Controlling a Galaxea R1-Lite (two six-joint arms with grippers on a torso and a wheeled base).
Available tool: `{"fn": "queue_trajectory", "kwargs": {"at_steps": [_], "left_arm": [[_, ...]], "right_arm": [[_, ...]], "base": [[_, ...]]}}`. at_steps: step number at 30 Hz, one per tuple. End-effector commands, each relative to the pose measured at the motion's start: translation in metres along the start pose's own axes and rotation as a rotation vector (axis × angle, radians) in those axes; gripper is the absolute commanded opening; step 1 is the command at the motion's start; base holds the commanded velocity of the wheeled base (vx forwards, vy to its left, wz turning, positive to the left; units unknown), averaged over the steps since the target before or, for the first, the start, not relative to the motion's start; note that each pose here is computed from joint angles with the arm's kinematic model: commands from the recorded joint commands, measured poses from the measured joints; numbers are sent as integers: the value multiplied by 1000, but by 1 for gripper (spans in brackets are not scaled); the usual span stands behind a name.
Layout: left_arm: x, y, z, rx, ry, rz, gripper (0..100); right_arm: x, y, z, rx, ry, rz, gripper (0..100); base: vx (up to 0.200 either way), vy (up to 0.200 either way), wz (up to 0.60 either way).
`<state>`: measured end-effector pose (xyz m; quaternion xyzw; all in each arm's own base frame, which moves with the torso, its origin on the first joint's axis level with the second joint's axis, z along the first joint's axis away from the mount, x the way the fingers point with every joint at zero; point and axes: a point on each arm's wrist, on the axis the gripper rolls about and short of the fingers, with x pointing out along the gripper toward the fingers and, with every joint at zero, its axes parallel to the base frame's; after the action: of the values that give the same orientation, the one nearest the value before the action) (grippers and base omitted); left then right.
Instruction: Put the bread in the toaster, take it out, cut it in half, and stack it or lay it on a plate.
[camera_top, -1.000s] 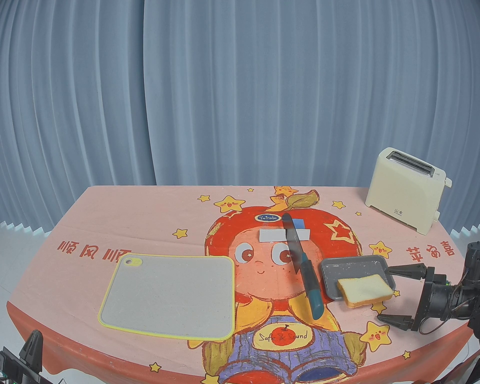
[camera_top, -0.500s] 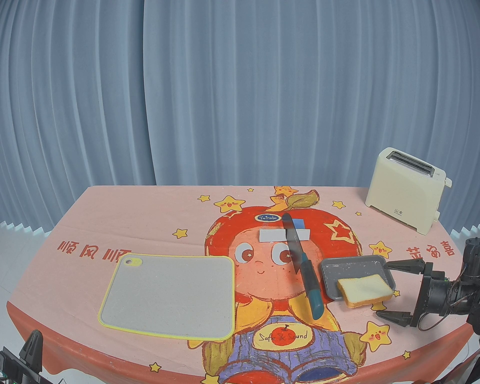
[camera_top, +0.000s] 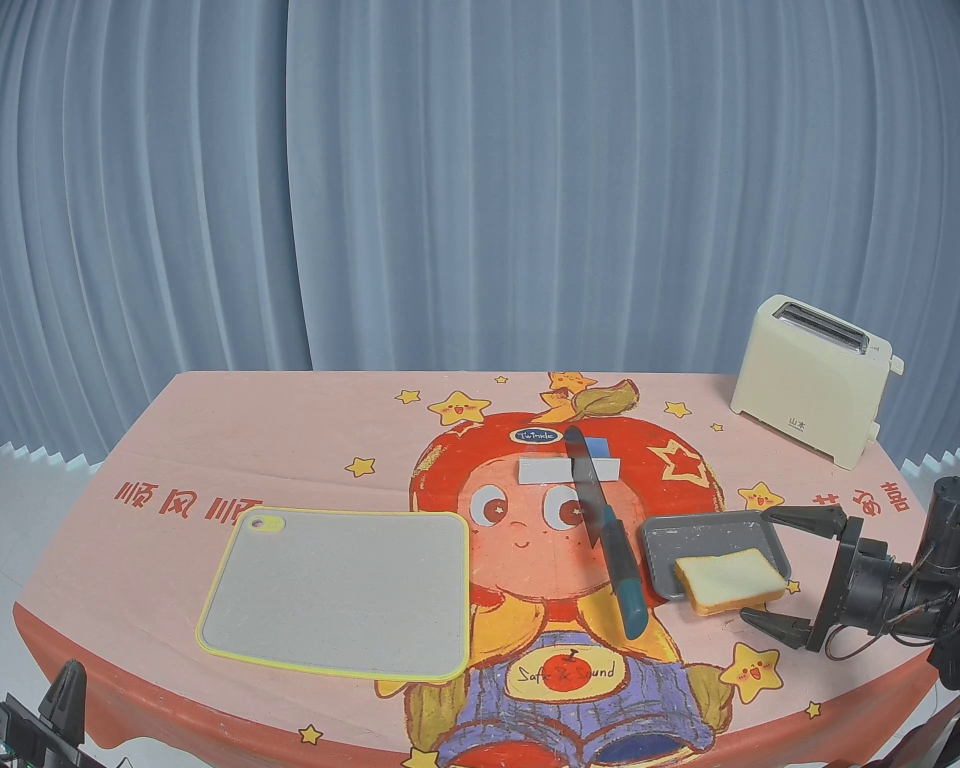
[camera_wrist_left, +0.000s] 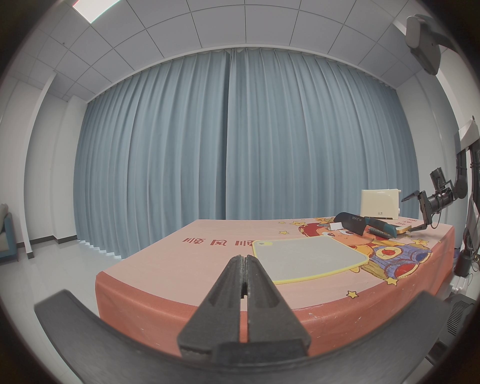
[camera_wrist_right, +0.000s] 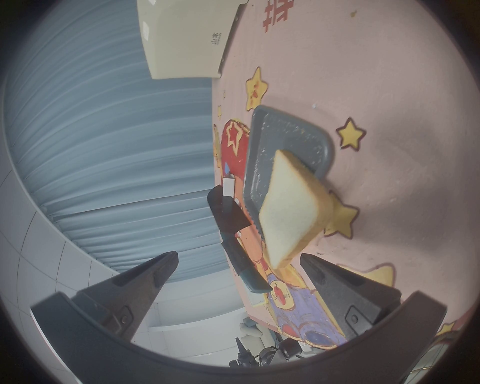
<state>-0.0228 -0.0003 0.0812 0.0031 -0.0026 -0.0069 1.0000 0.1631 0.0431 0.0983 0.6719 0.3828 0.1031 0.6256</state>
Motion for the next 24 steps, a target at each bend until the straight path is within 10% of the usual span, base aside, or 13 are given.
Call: {"fn": "queue_trajectory", "kwargs": {"at_steps": [1,24], "left_arm": [[1,0,-5,0,8,0,0],[1,0,-5,0,8,0,0]], "right_arm": [[0,-5,-6,-2,20,-4,100],[6,-7,-1,15,10,-23,100]], "base": [[0,0,0],[0,0,0]]}}
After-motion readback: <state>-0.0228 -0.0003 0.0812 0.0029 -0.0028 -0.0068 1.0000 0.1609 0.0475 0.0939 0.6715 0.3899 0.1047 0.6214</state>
